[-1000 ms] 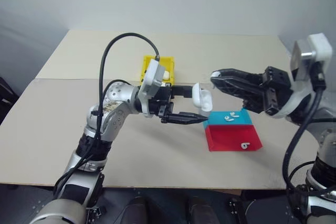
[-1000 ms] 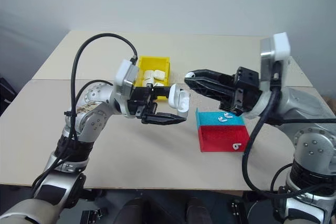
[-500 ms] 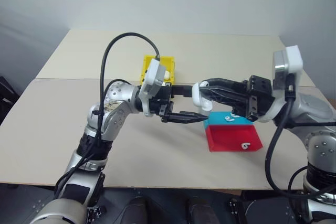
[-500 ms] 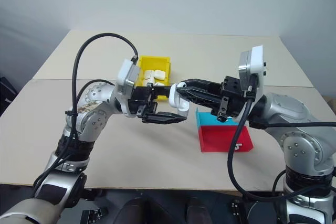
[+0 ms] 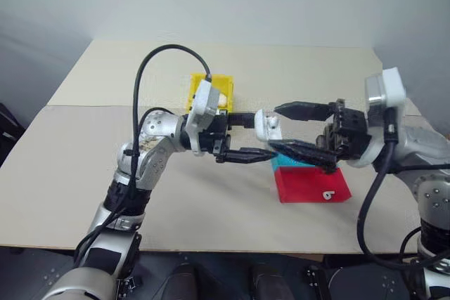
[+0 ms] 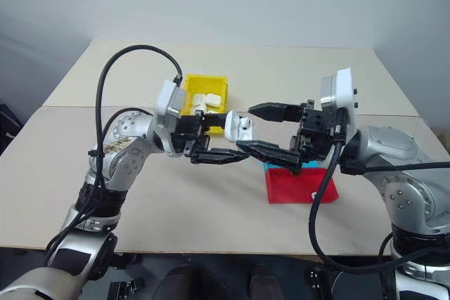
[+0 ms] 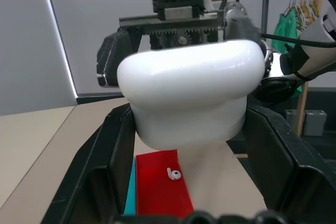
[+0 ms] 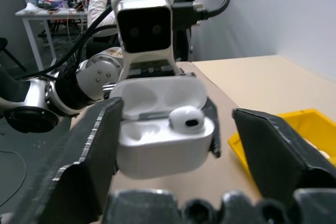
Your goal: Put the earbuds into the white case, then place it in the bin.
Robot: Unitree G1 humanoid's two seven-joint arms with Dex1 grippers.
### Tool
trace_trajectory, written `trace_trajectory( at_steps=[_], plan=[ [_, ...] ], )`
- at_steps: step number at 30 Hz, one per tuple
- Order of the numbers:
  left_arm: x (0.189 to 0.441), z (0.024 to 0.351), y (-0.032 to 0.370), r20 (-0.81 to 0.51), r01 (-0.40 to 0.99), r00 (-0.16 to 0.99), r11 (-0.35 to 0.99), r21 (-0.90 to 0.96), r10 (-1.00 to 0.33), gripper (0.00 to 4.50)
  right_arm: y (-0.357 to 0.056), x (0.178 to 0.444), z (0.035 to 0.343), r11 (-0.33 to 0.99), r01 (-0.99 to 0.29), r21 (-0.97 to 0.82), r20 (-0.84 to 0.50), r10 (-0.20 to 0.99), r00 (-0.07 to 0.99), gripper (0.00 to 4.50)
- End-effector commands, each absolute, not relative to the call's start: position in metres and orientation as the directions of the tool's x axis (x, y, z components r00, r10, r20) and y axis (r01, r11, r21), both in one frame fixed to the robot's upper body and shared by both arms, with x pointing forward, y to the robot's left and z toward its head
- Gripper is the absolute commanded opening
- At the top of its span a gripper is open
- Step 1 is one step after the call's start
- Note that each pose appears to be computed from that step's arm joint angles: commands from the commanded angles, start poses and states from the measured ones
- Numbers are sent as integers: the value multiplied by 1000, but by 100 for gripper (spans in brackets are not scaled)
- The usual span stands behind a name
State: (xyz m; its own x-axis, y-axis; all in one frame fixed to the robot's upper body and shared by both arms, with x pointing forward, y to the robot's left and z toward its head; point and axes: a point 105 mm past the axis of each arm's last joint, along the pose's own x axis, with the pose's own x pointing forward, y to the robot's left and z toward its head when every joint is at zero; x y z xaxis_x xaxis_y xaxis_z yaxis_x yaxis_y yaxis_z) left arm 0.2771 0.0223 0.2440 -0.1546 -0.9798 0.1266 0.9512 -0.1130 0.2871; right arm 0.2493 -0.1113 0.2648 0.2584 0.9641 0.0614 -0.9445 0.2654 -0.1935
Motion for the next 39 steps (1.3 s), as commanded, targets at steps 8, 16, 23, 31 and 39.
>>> trace_trajectory(
  at_steps=[8, 16, 23, 31, 39],
  plan=[
    [276, 253, 29, 140, 934, -147, -91, 345, -979, 279, -153, 278, 308, 375, -834, -405, 1, 912, 409, 443],
    [275, 252, 31, 140, 931, -149, -91, 355, -979, 279, -183, 326, 255, 137, -831, -539, -572, 665, 481, 443],
    [276, 253, 30, 167, 929, -138, -69, 364, -976, 279, -199, 363, 206, -69, -874, -481, -797, 449, 403, 385],
    [274, 249, 35, 180, 932, -113, -41, 360, -977, 279, -204, 374, 183, -167, -910, -381, -865, 412, 287, 218],
    [274, 249, 37, 184, 932, -92, -20, 362, -979, 279, -202, 384, 166, -213, -909, -358, -891, 371, 264, 218]
  ],
)
